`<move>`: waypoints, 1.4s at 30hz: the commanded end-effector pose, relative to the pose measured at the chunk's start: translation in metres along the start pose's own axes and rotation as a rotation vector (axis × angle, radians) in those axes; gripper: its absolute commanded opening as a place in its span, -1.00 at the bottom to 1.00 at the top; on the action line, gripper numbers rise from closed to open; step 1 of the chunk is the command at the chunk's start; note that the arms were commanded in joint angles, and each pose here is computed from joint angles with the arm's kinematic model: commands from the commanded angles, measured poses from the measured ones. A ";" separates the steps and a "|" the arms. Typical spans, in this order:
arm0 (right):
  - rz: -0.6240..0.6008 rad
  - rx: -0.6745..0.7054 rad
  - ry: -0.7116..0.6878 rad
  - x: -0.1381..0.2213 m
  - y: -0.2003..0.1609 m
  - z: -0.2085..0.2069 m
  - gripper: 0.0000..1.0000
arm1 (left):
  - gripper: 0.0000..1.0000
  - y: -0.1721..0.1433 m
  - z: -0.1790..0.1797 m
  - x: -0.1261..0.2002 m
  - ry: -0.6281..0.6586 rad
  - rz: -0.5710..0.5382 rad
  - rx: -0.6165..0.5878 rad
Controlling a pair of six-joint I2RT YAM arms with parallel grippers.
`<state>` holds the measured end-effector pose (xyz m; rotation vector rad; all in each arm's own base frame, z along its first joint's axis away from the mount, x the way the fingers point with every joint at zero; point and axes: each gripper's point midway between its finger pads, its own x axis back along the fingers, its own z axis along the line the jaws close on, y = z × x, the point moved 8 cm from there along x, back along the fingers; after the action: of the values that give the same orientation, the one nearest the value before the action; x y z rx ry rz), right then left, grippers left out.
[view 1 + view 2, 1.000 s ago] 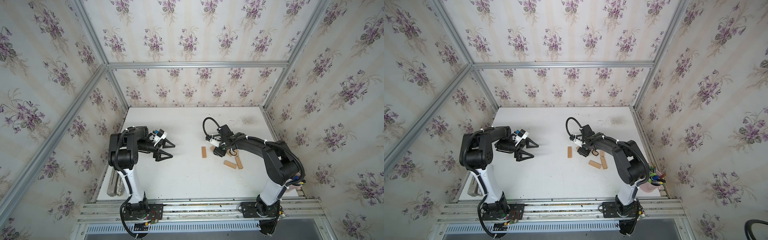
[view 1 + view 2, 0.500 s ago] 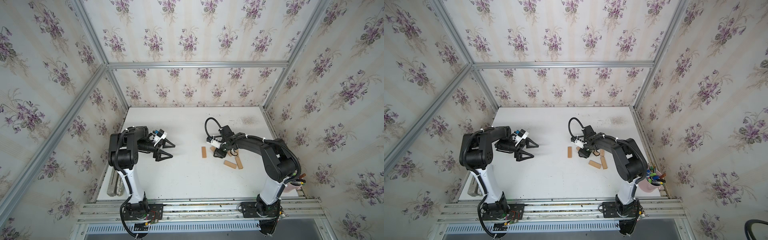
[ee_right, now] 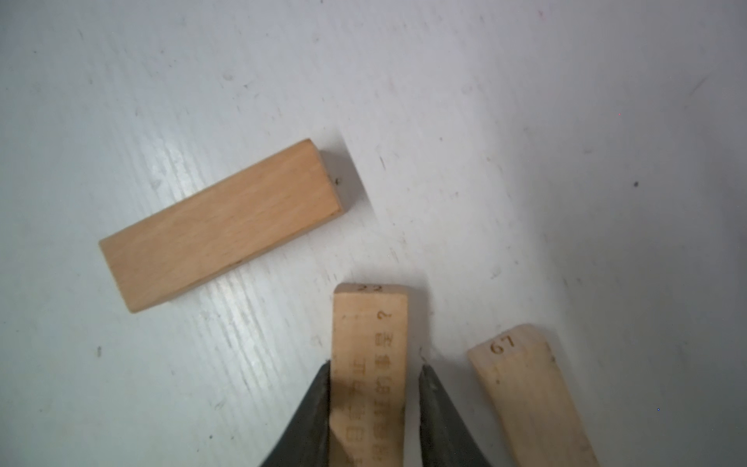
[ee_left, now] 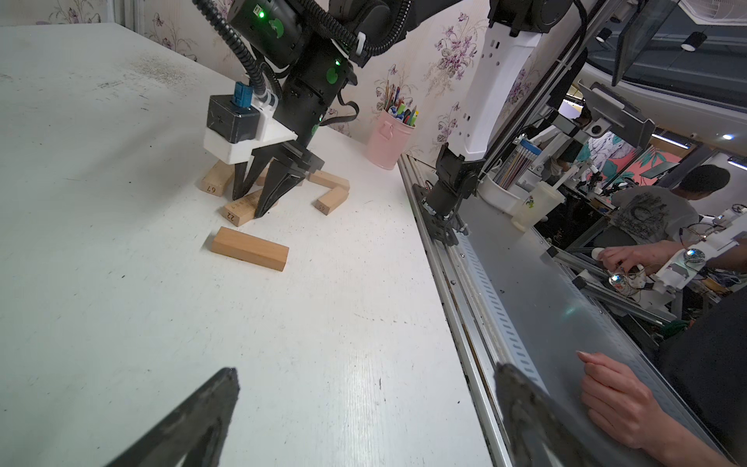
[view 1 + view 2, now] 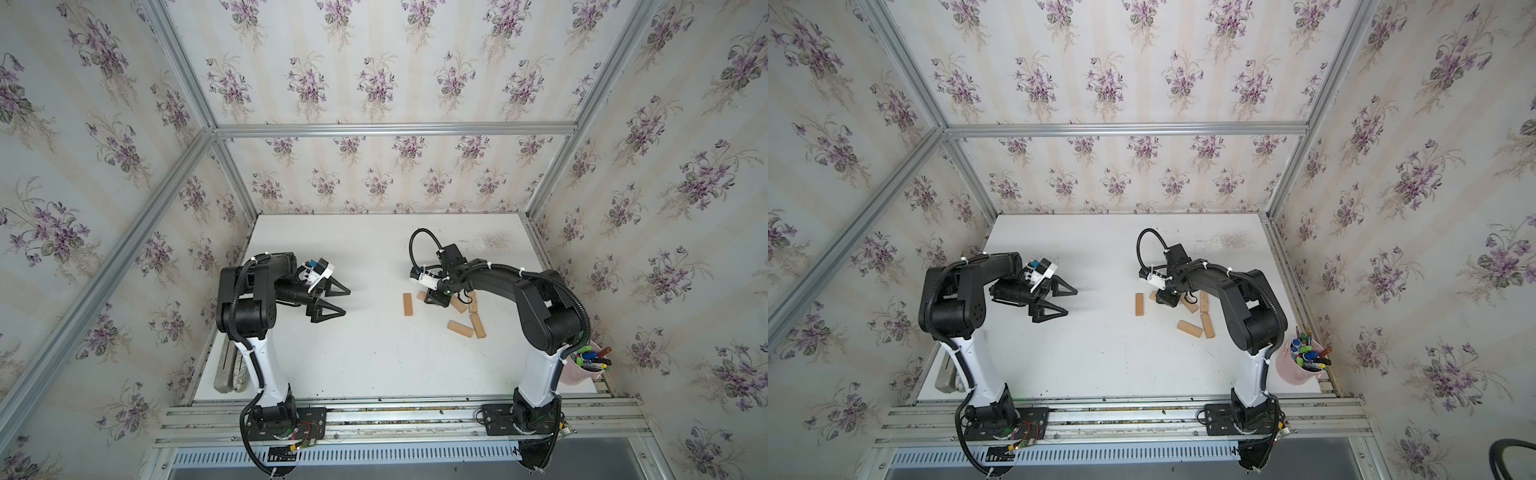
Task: Assemble the number 8 with building blocks
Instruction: Assemble the building block at the center of the board.
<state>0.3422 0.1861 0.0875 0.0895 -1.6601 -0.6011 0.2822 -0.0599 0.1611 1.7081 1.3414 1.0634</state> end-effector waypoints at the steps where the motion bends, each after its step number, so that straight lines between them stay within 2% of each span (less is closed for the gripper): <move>1: 0.115 0.133 -0.004 -0.005 -0.014 0.000 -0.36 | 0.99 0.010 -0.014 0.001 -0.033 -0.033 -0.223; 4: 0.114 0.200 -0.036 -0.004 -0.011 -0.006 -0.36 | 0.99 0.010 -0.014 0.001 -0.032 -0.033 -0.224; 11: 0.076 0.389 0.013 0.000 -0.009 0.002 -0.34 | 0.99 0.010 -0.014 0.001 -0.032 -0.034 -0.222; 24: -0.004 0.420 0.128 0.000 -0.003 0.011 -0.45 | 0.99 0.010 -0.014 0.001 -0.032 -0.034 -0.223; 42: -0.065 0.375 0.118 -0.008 0.013 -0.001 -0.43 | 0.99 0.010 -0.014 0.001 -0.032 -0.034 -0.222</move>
<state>0.3525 0.1999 0.0899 0.4443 -1.6781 -0.3193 0.2822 -0.0599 0.1611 1.7081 1.3414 1.0634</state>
